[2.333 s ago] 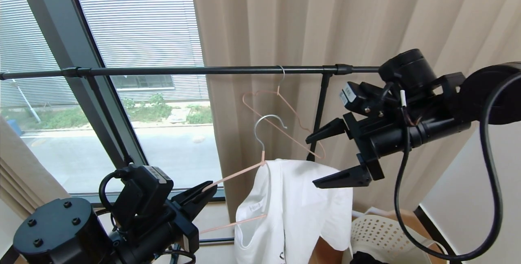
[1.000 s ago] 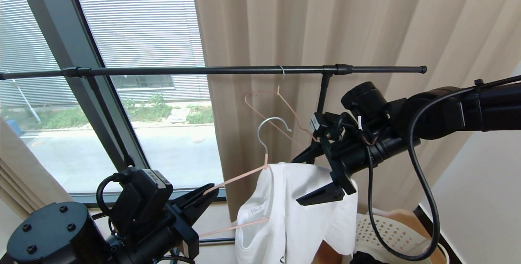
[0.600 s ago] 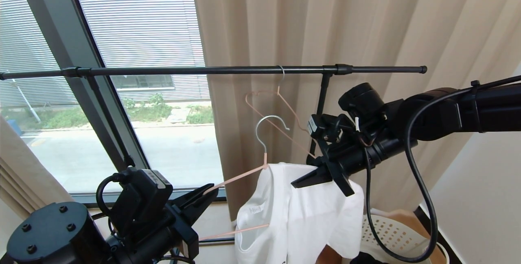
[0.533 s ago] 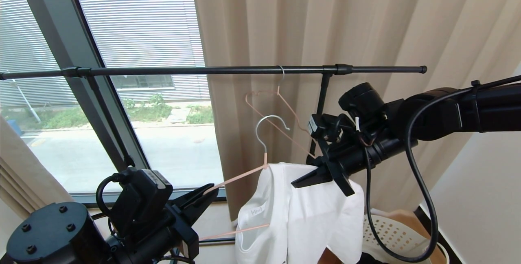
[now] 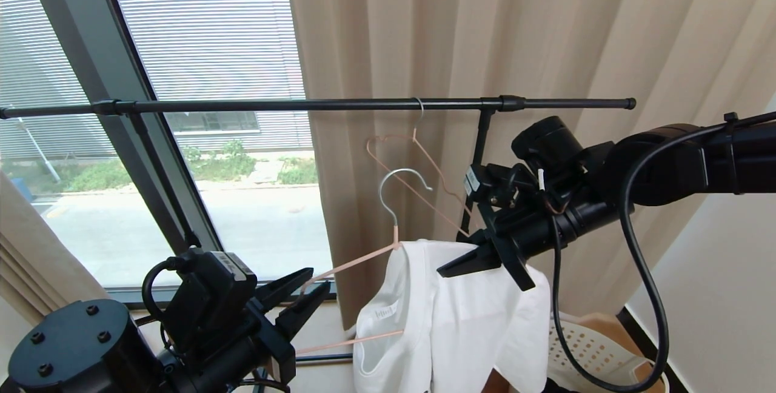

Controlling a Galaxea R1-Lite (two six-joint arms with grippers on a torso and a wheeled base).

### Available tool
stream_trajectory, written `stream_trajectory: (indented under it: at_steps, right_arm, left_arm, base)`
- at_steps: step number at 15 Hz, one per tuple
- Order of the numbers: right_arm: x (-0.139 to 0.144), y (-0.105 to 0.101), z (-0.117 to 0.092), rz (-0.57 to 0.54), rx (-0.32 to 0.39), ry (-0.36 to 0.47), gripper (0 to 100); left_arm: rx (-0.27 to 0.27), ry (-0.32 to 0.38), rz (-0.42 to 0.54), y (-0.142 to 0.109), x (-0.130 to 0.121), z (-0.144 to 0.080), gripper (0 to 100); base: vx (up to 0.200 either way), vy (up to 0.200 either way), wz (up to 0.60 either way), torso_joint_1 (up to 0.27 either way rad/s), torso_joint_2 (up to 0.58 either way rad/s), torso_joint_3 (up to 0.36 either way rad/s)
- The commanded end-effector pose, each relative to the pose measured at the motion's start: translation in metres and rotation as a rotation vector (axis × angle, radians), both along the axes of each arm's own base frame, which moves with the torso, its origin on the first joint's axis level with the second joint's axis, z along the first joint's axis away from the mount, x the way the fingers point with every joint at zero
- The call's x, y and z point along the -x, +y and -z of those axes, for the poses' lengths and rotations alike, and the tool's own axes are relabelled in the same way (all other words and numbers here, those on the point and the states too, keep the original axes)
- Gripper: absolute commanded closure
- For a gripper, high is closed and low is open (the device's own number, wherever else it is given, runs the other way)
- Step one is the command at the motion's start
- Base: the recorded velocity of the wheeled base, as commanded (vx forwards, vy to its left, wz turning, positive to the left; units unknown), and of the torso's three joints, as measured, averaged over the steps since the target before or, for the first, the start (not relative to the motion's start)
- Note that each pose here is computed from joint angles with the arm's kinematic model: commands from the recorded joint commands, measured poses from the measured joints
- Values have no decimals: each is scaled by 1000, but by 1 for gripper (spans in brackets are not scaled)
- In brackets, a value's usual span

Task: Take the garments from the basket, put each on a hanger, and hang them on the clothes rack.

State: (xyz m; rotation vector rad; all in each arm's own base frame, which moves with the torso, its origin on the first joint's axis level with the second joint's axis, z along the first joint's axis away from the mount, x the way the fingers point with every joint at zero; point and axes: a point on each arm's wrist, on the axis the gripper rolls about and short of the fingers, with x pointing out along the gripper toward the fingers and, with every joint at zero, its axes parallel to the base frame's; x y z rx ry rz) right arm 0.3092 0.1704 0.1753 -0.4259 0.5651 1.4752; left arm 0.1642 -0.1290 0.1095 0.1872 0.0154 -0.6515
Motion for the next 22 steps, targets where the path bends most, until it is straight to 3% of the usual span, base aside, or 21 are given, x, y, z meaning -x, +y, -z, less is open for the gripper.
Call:
stream_trajectory:
  at_steps: [1, 4, 8, 12, 13, 14, 16, 17, 19, 22]
  right_arm:
    - [3, -1, -6, -2, -8, -14, 100]
    - [7, -3, -9, -4, -8, -22, 100]
    - [9, -7, -16, 12, -9, -48, 100]
    - [10, -12, -23, 38, 3, -76, 100]
    - [10, -14, -24, 99, 79, -127, 100]
    - [10, -15, -26, 125, 109, -151, 100]
    - [11, -16, -30, 161, 148, -186, 100]
    - [11, -15, -35, 201, 191, -230, 100]
    - [14, -13, -42, 227, 211, -276, 100]
    - [17, -2, -47, 311, 228, -326, 100]
  left_arm:
    - [-4, 4, 0, 0, 0, 1, 0]
    - [6, -1, 0, 0, 0, -1, 0]
    - [103, -7, 100, 19, 0, -15, 0]
    - [154, 11, 113, 33, -6, -19, 0]
    - [189, 6, 138, 37, -5, -25, 0]
    - [195, -2, 136, 37, -5, -27, 0]
    - [195, -2, 136, 36, -7, -27, 0]
    - [182, 23, 132, 32, -13, -22, 0]
    - [156, 82, 126, 26, -16, -13, 0]
    - [90, 181, 24, 8, -30, 14, 0]
  base:
    - [0, 0, 0, 0, 0, 0]
    - [0, 0, 0, 0, 0, 0]
    - [0, 0, 0, 0, 0, 0]
    - [0, 0, 0, 0, 0, 0]
    - [0, 0, 0, 0, 0, 0]
    - [0, 0, 0, 0, 0, 0]
    - [0, 0, 0, 0, 0, 0]
    - [0, 0, 0, 0, 0, 0]
    - [0, 0, 0, 0, 0, 0]
    - [0, 0, 0, 0, 0, 0]
